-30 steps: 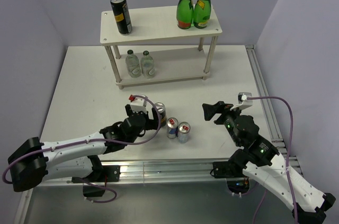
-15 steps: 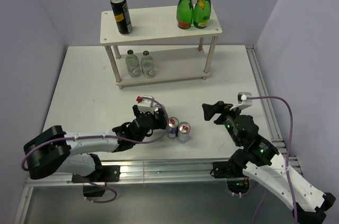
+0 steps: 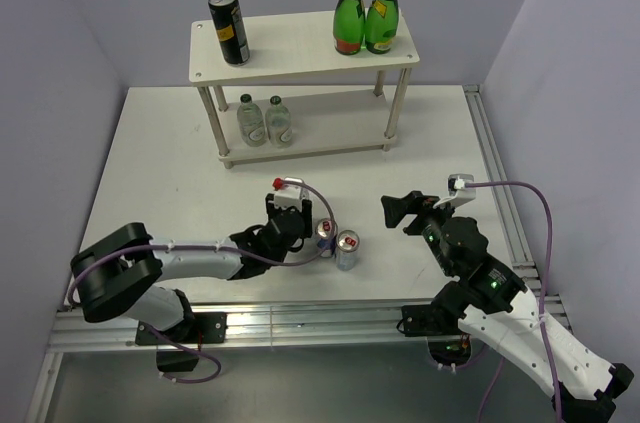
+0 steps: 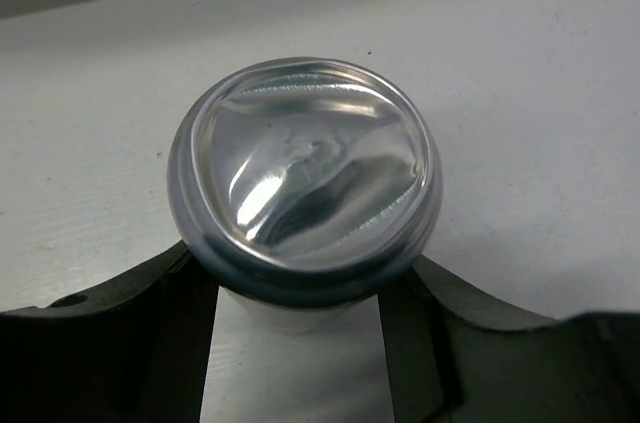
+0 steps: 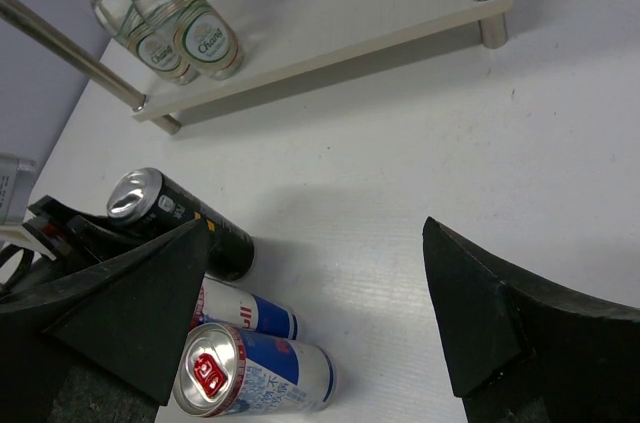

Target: Place and organize the beverage onto the shelf

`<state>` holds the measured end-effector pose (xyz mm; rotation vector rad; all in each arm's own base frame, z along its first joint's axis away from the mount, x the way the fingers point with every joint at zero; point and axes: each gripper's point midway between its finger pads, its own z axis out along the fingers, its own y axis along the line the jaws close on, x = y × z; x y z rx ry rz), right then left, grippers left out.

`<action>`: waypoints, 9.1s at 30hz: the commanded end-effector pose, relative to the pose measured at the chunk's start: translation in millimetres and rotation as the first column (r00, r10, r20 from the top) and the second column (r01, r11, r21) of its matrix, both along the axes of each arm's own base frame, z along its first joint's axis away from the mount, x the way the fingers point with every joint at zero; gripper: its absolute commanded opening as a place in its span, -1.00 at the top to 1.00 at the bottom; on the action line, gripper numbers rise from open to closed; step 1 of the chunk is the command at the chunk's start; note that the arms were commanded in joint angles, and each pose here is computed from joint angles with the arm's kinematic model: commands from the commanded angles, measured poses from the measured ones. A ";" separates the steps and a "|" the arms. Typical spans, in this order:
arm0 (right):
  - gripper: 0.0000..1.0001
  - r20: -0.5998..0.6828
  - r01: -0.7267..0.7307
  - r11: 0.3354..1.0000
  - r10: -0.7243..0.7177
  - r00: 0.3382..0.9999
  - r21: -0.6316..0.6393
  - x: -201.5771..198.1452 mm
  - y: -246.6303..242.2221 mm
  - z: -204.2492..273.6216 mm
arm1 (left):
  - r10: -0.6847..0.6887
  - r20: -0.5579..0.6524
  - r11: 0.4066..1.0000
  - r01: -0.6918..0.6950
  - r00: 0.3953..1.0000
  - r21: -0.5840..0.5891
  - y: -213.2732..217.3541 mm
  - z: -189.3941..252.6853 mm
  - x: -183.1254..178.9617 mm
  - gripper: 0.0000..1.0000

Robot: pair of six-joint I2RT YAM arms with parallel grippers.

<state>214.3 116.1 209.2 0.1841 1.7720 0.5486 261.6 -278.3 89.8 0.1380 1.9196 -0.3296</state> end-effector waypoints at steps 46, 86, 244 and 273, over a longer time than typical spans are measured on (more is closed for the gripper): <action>-0.87 0.077 0.011 0.998 -0.016 0.997 0.062 -5.3 -7.6 18.4 | 0.203 0.352 0.979 -0.199 0.914 -0.047 62.3 402.6 208.4 0.99; -0.87 0.076 0.013 0.998 -0.019 0.997 0.067 -6.2 -8.6 18.3 | 0.249 0.328 0.968 -0.250 0.911 -0.040 72.0 360.8 205.0 -0.90; -1.00 0.071 -0.090 0.995 0.087 0.994 0.038 -6.2 12.9 14.5 | -0.016 0.083 0.999 0.013 0.996 0.033 -64.5 120.6 31.0 -0.98; -1.00 0.062 -0.080 0.996 0.078 0.995 0.031 -5.4 11.6 12.1 | -0.340 0.030 0.940 0.341 0.940 -0.035 -126.8 3.7 -97.7 -0.99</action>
